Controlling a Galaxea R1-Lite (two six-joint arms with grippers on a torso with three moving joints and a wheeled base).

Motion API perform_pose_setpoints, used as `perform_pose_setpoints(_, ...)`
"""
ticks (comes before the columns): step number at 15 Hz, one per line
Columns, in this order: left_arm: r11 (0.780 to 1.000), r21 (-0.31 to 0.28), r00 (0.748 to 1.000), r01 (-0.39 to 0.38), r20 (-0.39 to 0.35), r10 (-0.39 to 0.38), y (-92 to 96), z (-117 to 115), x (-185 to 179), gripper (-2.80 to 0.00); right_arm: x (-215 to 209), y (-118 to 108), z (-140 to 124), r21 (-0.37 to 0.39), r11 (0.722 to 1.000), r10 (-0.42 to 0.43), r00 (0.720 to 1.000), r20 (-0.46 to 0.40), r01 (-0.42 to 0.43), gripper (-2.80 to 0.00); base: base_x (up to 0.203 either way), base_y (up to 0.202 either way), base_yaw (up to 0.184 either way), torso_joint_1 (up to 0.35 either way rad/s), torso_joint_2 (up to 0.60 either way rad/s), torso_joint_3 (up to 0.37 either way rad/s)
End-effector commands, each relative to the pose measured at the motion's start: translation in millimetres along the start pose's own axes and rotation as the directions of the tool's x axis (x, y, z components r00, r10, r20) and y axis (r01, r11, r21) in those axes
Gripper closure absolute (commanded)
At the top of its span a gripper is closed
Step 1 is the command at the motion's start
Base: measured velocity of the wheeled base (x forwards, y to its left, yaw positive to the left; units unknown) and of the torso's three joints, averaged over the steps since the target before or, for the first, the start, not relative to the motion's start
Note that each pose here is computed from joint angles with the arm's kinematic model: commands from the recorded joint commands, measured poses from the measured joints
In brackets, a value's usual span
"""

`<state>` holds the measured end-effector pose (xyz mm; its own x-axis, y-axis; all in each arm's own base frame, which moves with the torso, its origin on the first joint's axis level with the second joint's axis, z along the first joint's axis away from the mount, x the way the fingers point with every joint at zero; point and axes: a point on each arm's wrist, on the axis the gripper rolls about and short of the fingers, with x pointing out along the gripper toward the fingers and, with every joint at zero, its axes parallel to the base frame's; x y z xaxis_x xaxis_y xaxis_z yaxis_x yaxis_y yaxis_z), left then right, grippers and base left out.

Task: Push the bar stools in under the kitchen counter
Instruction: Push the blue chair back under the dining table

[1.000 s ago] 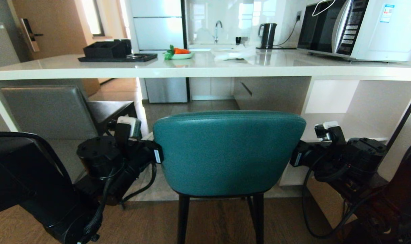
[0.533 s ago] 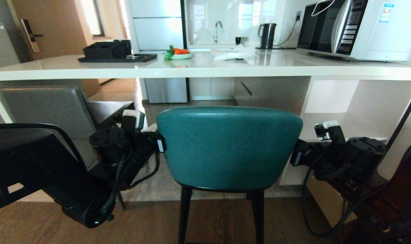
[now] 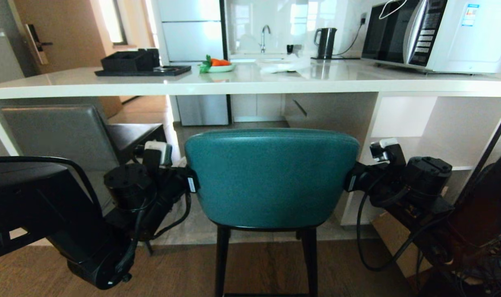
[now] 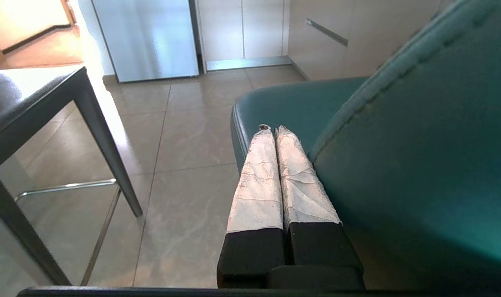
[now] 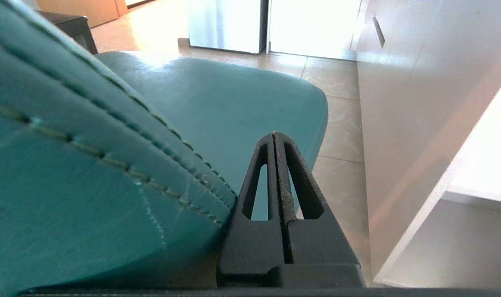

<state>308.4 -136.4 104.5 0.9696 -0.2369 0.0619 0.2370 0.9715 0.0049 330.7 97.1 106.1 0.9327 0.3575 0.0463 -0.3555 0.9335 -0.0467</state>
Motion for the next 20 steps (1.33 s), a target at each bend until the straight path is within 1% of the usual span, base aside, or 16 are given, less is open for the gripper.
perform_pose_setpoints(1, 1.000, 0.005, 1.000, -0.009, -0.022, 0.009, 3.2, -6.5, 0.6, 0.00, 2.9, 0.6, -2.5, -0.001, 1.000, -0.001, 1.000, 0.003, 0.001, 0.00, 0.000, 0.000, 0.000, 0.000, 0.00, 0.000)
perform_pose_setpoints(3, 1.000, 0.003, 1.000, -0.008, -0.002, 0.008, 3.6, -2.7, 4.3, 0.00, 3.8, 0.2, -5.0, 0.000, 1.000, -0.002, 1.000, -0.002, 0.002, 0.00, 0.000, 0.000, 0.000, 0.000, 0.00, 0.000)
perform_pose_setpoints(10, 1.000, 0.005, 1.000, -0.006, -0.004, 0.006, 2.9, -3.2, 4.1, 0.00, 3.9, 0.5, -3.5, -0.002, 1.000, -0.001, 1.000, 0.003, 0.001, 0.00, 0.009, 0.000, 0.000, 0.000, 0.00, 0.001)
perform_pose_setpoints(11, 1.000, 0.005, 1.000, 0.001, -0.009, -0.001, 0.8, -4.2, 3.1, 0.00, 3.9, 0.4, -3.5, -0.002, 1.000, -0.002, 1.000, 0.003, 0.002, 0.00, 0.150, 0.000, 0.000, -0.011, 0.00, 0.010)
perform_pose_setpoints(20, 1.000, 0.007, 1.000, 0.000, -0.003, 0.000, 0.8, -3.3, 4.6, 0.00, 3.3, 0.0, -2.6, -0.002, 1.000, -0.004, 1.000, 0.005, 0.004, 0.00, 0.189, 0.000, 0.002, 0.004, 0.00, 0.003)
